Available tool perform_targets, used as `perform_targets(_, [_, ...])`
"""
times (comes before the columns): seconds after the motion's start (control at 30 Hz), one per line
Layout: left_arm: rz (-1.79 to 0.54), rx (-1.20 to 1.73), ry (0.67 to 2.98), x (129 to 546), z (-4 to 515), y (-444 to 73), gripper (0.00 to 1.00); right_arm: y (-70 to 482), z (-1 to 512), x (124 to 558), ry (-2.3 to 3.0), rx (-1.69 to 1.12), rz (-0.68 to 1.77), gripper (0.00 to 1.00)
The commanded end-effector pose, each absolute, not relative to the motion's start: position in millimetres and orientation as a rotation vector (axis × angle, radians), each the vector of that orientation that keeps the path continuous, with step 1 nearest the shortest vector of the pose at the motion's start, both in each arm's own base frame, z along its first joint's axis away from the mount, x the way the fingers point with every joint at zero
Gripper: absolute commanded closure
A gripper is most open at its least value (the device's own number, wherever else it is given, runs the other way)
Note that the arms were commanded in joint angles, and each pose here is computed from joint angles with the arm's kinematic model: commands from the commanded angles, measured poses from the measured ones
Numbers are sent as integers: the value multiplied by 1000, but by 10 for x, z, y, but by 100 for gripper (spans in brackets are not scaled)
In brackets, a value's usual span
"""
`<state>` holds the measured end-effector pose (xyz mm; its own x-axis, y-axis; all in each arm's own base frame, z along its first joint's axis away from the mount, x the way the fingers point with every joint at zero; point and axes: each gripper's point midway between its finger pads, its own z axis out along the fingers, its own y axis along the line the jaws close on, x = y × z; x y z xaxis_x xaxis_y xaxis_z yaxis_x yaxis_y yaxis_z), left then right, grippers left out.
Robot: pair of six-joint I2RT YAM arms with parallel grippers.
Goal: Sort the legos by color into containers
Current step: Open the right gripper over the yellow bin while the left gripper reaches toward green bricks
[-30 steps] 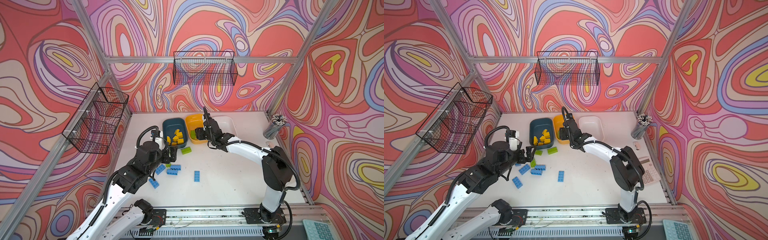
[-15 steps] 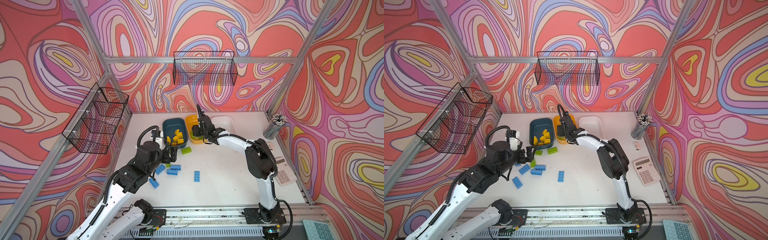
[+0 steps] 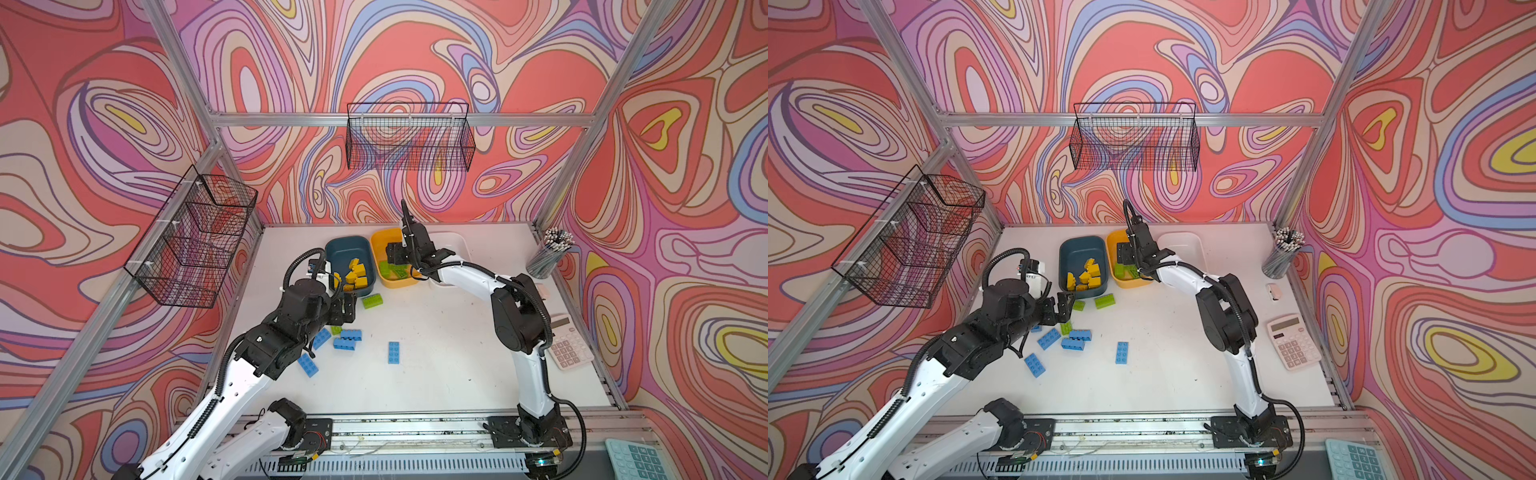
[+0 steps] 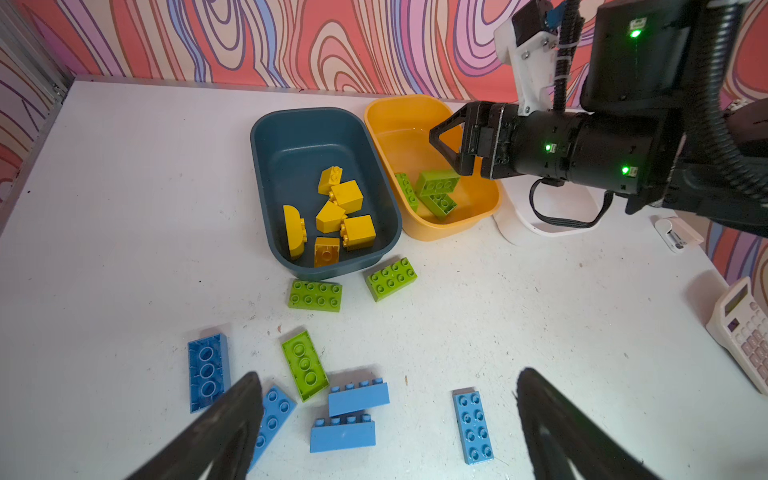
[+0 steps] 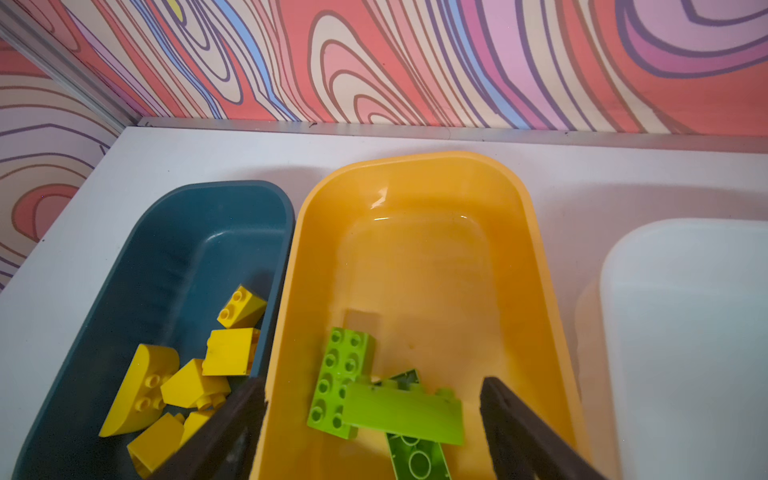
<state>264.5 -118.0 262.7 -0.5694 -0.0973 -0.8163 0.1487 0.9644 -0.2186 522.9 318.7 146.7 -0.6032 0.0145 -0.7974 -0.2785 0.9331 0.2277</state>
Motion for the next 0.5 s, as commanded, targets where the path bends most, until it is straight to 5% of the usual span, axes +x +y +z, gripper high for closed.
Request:
perform_targets(0.0, [-309,15,2168,2660,2612,-1146,5,3165,1638,5163,2155,-217,410,11])
perform_targets(0.47, [-136,-94,2418,2824,1813,-1120,5,2818,2025,4454,2071,-187,541,11])
